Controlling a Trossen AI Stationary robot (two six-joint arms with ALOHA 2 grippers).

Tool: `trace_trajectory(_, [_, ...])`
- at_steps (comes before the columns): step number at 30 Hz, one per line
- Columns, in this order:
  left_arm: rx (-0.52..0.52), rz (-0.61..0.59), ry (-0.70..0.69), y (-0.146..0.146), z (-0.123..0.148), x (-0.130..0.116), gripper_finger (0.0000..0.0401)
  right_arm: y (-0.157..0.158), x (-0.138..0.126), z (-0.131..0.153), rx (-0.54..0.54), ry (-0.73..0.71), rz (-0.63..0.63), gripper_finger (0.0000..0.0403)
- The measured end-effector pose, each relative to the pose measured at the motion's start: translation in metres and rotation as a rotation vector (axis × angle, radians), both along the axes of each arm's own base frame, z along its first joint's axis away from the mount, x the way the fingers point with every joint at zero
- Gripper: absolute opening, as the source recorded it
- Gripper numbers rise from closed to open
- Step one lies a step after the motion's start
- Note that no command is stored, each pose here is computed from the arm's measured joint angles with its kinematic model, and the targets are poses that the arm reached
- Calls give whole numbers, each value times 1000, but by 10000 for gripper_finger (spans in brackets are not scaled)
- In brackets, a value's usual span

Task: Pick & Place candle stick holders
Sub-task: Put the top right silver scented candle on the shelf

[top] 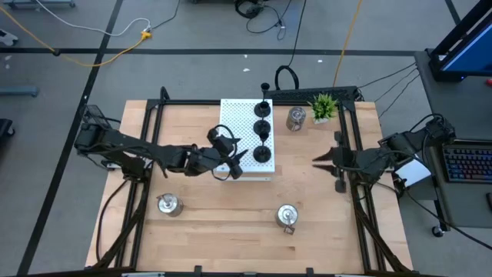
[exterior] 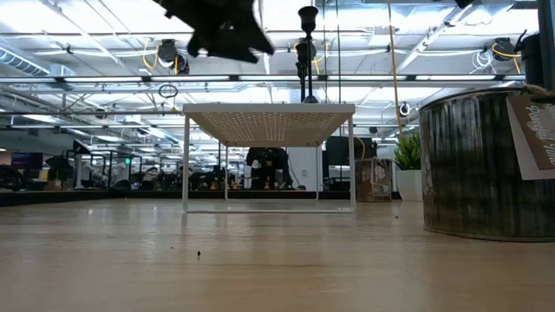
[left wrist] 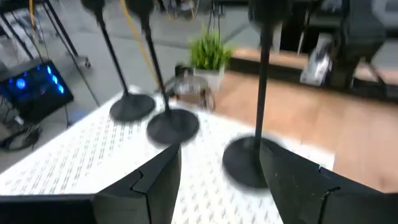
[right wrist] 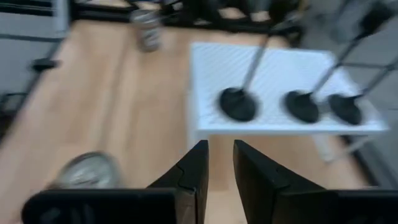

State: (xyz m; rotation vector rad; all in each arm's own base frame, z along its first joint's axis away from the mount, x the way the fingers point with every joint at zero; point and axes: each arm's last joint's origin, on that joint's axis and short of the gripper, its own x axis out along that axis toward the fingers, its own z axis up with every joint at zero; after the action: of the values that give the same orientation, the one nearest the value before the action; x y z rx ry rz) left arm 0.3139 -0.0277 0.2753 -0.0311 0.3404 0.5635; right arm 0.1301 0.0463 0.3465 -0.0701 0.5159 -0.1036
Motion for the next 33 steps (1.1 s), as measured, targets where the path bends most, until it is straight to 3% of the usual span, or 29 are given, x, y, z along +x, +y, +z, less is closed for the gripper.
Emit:
trace_trajectory(7, [-115,36,49,-3,7,-26,225,-24,15,0,-30,-21,-224,64])
trace_trajectory(12, [-134,32,69,-1,14,-39,225,-51,37,-6,40,34,-310,86])
trace_trajectory(19, [-139,68,111,8,26,-65,225,-104,64,-20,30,180,-459,142])
trace_trajectory(25, [-163,81,109,12,32,-77,225,-148,71,-31,1,278,-592,201])
trace_trajectory(33, [-168,73,146,15,33,-84,225,-192,79,-57,109,361,-576,266])
